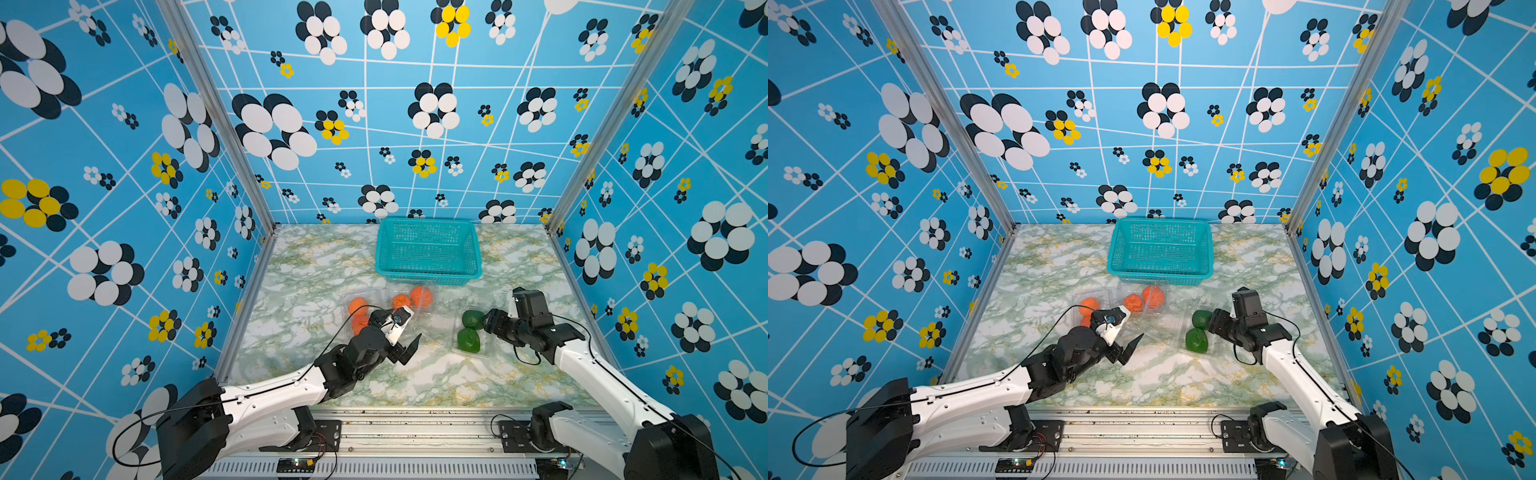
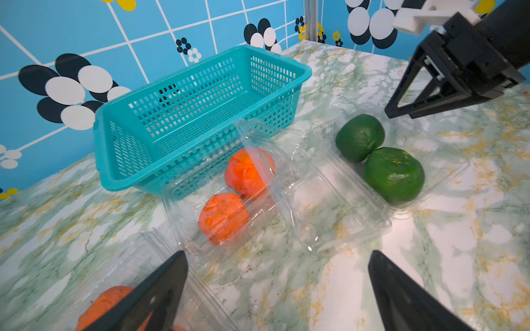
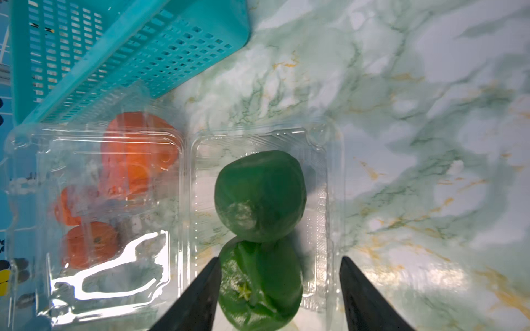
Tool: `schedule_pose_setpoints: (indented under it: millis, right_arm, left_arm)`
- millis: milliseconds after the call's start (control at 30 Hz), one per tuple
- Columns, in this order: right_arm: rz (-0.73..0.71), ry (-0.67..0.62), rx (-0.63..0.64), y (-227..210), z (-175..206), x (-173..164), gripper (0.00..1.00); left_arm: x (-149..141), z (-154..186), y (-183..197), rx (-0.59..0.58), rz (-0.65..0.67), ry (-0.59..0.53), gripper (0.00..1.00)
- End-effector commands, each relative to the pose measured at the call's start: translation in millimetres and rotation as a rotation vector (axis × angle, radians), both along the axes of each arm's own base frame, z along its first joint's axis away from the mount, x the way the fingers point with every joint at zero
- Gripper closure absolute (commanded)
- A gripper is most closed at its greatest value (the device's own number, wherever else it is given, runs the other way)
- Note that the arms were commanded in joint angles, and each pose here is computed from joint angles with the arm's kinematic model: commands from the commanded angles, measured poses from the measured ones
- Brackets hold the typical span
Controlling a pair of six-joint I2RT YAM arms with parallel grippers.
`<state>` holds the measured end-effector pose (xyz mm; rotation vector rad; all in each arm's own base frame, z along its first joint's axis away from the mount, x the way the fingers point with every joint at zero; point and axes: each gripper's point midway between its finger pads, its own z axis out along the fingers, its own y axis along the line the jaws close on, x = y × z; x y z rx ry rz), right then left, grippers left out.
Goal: Take oranges out of containers
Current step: Adjust the packing box at the center of the board.
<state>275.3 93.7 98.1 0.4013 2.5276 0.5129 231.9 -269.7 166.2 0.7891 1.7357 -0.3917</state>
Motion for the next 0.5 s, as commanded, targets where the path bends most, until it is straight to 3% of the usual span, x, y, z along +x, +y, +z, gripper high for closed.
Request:
schedule_pose_setpoints:
  millis: [0,67,200,467]
  right_arm:
    - [0.012,-0.009,-0.001,7,6,10,0.31]
    - [0.014,0.002,-0.033,5,4,13,0.24]
    - [-0.015,-0.019,-0.078,-4,11,14,0.23]
    - [0.051,-0.056,-0.023,23,22,19,0.19]
  left_arm:
    - [-4,26,-8,-0.121,-0.053,-0.064,0.0]
    - [-3,24,-7,-0.127,-0.043,-0.056,0.0]
    - [-5,26,-5,-0.143,-0.043,-0.057,0.0]
    - [-4,21,-6,-0.162,-0.041,-0.044,0.0]
